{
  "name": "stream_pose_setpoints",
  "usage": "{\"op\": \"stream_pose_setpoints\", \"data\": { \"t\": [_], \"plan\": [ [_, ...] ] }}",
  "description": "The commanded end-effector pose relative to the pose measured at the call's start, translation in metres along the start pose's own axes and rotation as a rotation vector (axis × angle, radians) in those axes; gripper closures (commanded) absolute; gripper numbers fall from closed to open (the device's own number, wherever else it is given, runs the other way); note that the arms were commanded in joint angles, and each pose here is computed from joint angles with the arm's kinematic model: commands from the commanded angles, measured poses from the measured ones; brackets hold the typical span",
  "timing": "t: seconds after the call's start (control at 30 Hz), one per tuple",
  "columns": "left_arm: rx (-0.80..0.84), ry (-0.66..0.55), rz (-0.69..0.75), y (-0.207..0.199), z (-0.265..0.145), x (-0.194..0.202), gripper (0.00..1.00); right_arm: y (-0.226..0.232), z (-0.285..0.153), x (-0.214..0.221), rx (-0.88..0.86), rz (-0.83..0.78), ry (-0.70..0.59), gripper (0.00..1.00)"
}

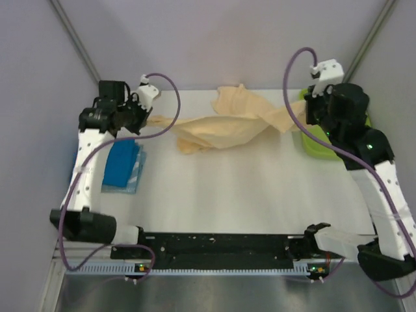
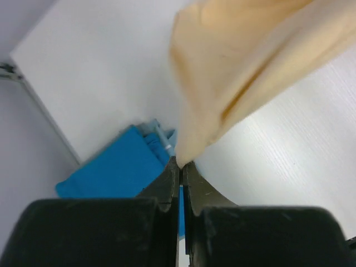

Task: Fold and stack the t-shirts
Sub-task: Flatten out the tshirt

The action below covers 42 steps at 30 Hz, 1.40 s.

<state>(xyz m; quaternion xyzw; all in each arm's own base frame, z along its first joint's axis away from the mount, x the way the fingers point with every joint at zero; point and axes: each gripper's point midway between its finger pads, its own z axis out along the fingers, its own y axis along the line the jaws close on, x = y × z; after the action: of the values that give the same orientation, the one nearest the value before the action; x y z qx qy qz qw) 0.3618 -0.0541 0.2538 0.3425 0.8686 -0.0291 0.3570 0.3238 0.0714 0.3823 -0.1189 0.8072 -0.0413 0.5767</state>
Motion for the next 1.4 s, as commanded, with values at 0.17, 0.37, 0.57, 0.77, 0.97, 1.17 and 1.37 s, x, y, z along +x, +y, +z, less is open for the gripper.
{"op": "stream_pose_setpoints", "data": {
  "t": [0.17,0.37,0.57,0.77,0.97,1.17,1.37],
  "plan": [
    [-0.225,-0.254,-0.034,-0.013,-0.167,-0.034,1.0,-0.043,-0.14,-0.092,-0.009,0.101,-0.43,1.0],
    [-0.38,-0.349,-0.064,0.02,-0.198,-0.066,1.0,-0.029,-0.122,-0.114,-0.067,0.059,-0.43,1.0],
    [-0.493,-0.415,-0.119,0.079,-0.156,-0.109,1.0,-0.029,-0.018,-0.142,-0.038,0.009,-0.345,1.0],
    [-0.698,-0.544,-0.259,0.159,-0.14,-0.171,1.0,-0.059,0.076,-0.192,0.048,0.01,-0.419,1.0],
    [-0.865,-0.725,-0.28,0.2,-0.174,-0.218,1.0,-0.101,0.081,-0.259,0.116,0.123,-0.652,1.0],
    [-0.956,-0.798,-0.223,0.208,-0.204,-0.232,1.0,-0.14,0.02,-0.287,0.221,0.12,-0.81,1.0],
    [-0.946,-0.726,-0.173,0.203,-0.194,-0.217,1.0,-0.14,0.004,-0.246,0.264,0.0,-0.649,1.0]
  ]
}}
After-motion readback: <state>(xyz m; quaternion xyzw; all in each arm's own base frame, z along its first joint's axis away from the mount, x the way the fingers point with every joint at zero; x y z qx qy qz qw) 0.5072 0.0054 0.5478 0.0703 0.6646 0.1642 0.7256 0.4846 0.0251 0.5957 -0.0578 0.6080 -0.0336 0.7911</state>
